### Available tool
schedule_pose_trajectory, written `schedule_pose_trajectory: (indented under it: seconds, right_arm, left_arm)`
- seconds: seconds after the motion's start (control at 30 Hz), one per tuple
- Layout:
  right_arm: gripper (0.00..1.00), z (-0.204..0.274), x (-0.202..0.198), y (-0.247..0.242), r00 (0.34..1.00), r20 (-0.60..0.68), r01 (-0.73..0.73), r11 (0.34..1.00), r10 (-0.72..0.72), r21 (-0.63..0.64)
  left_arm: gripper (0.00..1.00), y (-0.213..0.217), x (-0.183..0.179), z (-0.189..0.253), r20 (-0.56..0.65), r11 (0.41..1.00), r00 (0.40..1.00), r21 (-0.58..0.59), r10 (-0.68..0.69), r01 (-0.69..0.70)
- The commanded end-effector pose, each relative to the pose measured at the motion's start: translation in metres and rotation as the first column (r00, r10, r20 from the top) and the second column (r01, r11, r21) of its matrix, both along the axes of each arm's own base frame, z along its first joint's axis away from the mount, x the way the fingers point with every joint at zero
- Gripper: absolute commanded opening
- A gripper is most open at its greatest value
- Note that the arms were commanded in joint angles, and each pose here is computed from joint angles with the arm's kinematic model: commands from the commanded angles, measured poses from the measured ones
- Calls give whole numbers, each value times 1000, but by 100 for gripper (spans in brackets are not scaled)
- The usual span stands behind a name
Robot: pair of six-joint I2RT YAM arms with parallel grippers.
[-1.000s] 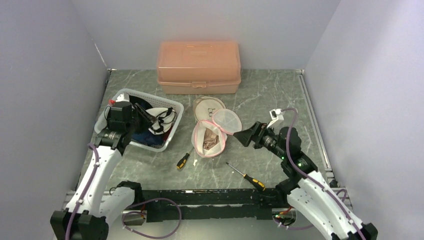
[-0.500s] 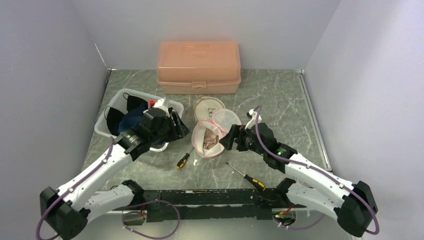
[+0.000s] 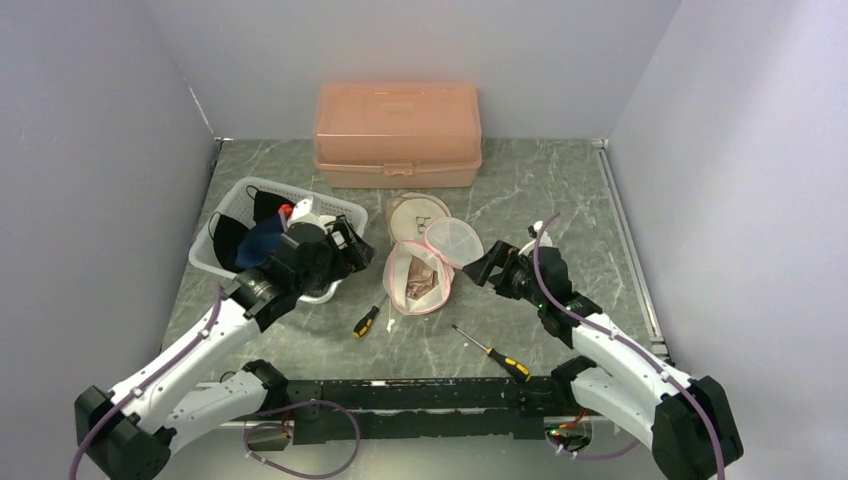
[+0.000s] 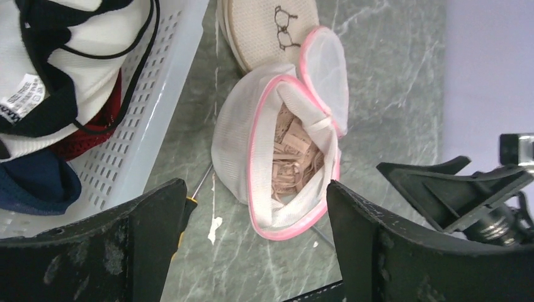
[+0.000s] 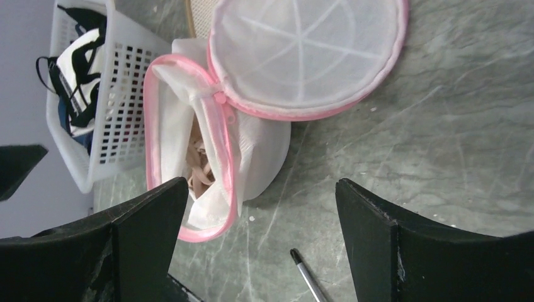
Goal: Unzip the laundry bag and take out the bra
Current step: Place the bra in the bin, then adjust the laundry bag at the center of the board.
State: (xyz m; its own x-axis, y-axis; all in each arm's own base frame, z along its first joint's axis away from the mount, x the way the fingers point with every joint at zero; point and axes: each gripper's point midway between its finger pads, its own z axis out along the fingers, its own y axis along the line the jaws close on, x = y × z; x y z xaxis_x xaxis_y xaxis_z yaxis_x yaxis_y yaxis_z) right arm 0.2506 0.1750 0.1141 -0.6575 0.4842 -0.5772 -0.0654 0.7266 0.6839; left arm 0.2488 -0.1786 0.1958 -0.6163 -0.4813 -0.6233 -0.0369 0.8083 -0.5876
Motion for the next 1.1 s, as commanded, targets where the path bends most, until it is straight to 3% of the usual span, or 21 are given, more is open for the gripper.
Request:
schedule_pose_trajectory:
  seconds: [0.0, 0.17, 0.43, 0.67, 0.83, 1.07]
  right_arm:
    - [88, 17, 0, 16, 991, 88, -101, 995, 100, 4]
    - [81, 10, -4, 31, 984, 71, -154, 983, 161, -98]
    - [73, -4, -5, 61, 978, 19, -200, 963, 207, -182]
    - [55, -18, 2, 68, 978, -33, -209, 945, 208, -252]
    - [34, -18, 0, 63, 978, -37, -206, 938, 204, -277]
    - [18, -22, -10, 31, 988, -34, -151, 915, 150, -373]
  left_arm:
    - [85, -25, 0, -15, -60, 985, 984, 35, -165, 167]
    - [79, -54, -5, -33, -79, 952, 949, -28, -305, 303]
    - [75, -74, 2, -56, -152, 937, 926, -19, -347, 348]
    - [70, -82, 5, -87, -233, 935, 915, 52, -331, 351]
    - [44, -84, 9, -103, -263, 930, 909, 87, -323, 356]
    - [6, -104, 4, -113, -253, 896, 879, 84, -405, 437]
